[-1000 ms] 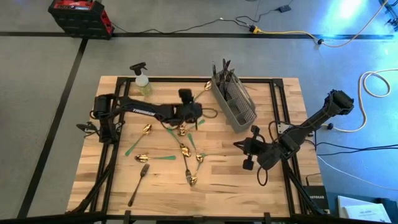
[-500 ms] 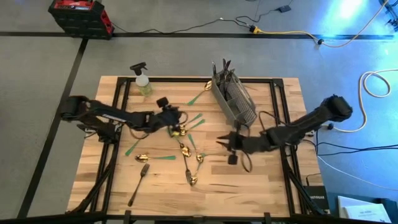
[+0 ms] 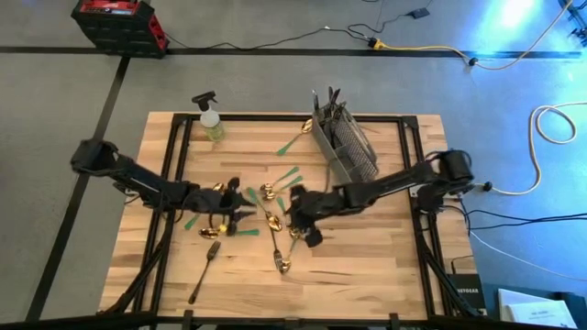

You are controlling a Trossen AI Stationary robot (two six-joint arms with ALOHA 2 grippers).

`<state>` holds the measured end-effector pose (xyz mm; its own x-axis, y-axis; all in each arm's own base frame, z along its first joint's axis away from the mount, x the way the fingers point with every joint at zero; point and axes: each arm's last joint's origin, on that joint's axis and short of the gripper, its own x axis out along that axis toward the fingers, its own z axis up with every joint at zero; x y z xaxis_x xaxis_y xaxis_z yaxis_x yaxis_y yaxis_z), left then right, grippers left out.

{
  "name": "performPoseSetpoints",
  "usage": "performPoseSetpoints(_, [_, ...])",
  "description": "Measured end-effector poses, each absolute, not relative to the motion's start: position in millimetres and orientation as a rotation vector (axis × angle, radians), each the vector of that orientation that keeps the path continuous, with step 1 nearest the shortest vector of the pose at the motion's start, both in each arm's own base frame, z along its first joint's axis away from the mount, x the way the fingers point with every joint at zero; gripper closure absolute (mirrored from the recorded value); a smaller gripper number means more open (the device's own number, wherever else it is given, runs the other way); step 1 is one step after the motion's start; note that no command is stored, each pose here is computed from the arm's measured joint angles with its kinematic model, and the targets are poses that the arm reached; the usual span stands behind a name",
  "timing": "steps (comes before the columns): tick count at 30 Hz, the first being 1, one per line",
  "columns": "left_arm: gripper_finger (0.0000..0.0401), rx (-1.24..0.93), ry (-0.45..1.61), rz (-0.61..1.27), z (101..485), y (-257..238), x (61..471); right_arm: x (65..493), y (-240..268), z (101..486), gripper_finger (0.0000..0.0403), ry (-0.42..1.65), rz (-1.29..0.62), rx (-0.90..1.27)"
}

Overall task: Sort silverware
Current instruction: Put the green spoon into the silverware basket

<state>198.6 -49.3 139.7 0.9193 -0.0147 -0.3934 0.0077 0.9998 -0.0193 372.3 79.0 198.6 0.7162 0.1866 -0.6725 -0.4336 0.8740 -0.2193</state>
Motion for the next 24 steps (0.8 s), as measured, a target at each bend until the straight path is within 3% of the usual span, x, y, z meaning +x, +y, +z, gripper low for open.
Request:
performPoseSetpoints(7, [0.0315, 0.023, 0.403, -0.103, 139.3, -72.1, 190.9, 376.1, 102.8, 172.8, 0.0249, 0.783, 0.601, -0.649])
performPoseSetpoints(9, [0.0315, 0.052, 0.403, -0.090, 138.9, -73.0, 190.1, 376.2, 108.2, 167.4, 0.0249, 0.789, 0.595, -0.686])
performPoseSetpoints(18, [0.0315, 0.056, 0.401, -0.140, 139.3, -80.3, 187.5, 403.3, 124.4, 158.5, 0.0262, 0.813, 0.672, -0.568])
performPoseSetpoints(24, [0.0315, -0.022, 0.403, -0.141, 139.5, -86.0, 184.9, 407.4, 137.3, 145.5, 0.0298, 1.006, 0.750, -0.564])
